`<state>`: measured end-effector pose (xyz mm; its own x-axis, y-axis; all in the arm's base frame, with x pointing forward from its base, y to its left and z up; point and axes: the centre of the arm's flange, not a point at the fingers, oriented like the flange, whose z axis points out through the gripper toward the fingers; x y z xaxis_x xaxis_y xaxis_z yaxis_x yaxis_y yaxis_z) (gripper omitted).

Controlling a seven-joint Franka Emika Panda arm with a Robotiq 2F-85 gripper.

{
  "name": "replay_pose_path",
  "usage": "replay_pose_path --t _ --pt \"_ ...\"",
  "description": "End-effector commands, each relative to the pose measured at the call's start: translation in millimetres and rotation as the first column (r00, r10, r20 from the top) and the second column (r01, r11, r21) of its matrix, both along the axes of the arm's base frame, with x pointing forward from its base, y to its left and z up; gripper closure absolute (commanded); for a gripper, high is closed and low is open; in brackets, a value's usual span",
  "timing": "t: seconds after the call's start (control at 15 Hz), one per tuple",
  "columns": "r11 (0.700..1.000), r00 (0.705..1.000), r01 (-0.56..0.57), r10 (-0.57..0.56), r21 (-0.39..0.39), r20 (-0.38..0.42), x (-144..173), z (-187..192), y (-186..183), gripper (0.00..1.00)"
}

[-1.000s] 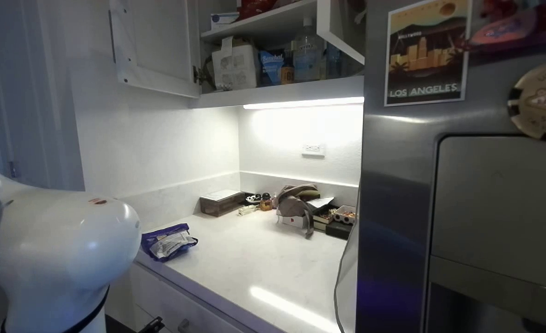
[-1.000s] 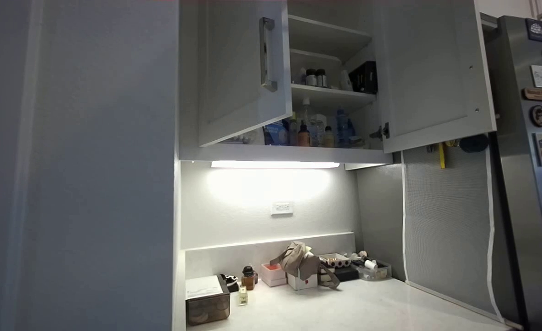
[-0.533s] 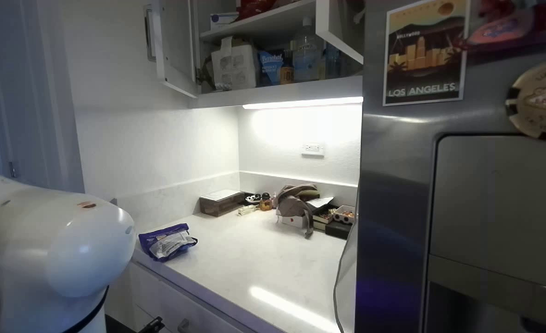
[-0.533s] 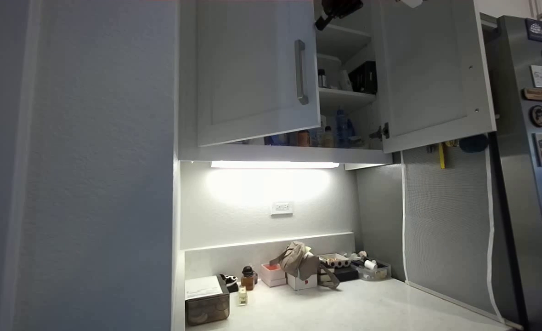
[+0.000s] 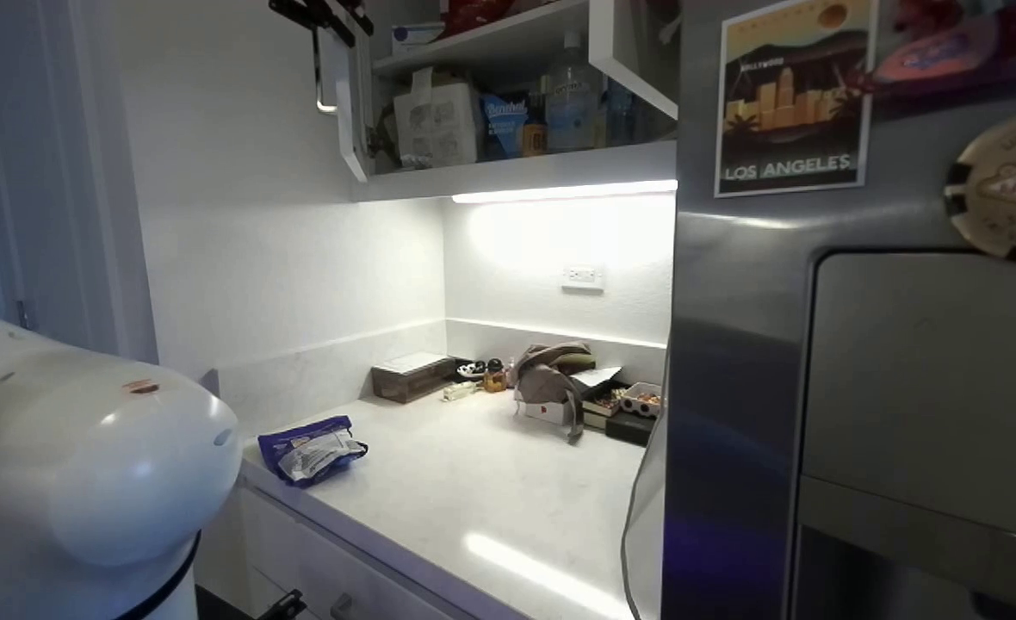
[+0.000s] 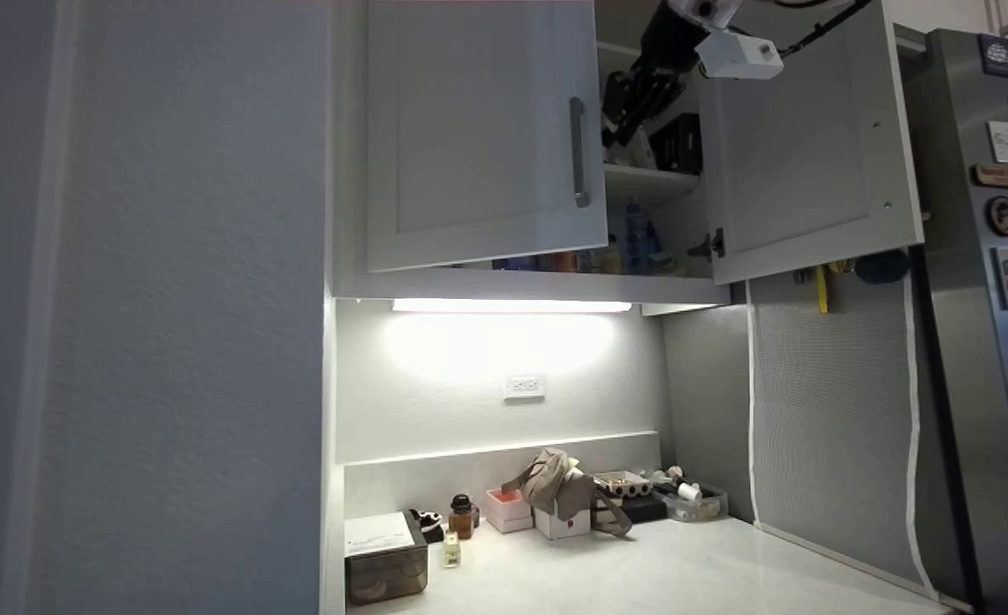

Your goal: Close the top cabinet doors

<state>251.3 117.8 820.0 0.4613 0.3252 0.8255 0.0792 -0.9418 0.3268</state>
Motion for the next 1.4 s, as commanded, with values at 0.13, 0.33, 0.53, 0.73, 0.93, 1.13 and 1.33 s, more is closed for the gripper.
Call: replay_pose_path --t 0.13,0.33,0.53,0.73,0.93,1.13,1.33 --pt "0.995 0.996 0.008 -0.017 -0.099 -0.086 -12 22 6 0.18" --pt "0.991 0.989 -0.051 0.033 -0.12 -0.148 -31 34 12 0.0" --pt "0.983 0.968 -0.13 0.098 -0.128 -0.232 -51 44 18 0.0" --pt "0.964 0.925 -0.228 0.172 -0.134 -0.339 -69 49 26 0.0" --pt "0.938 0.882 -0.319 0.241 -0.136 -0.404 -94 57 29 0.0" --pt "0.912 0.88 -0.369 0.279 -0.182 -0.384 -108 75 32 0.25" --pt "0.884 0.905 -0.375 0.286 -0.278 -0.314 -107 98 40 0.42"
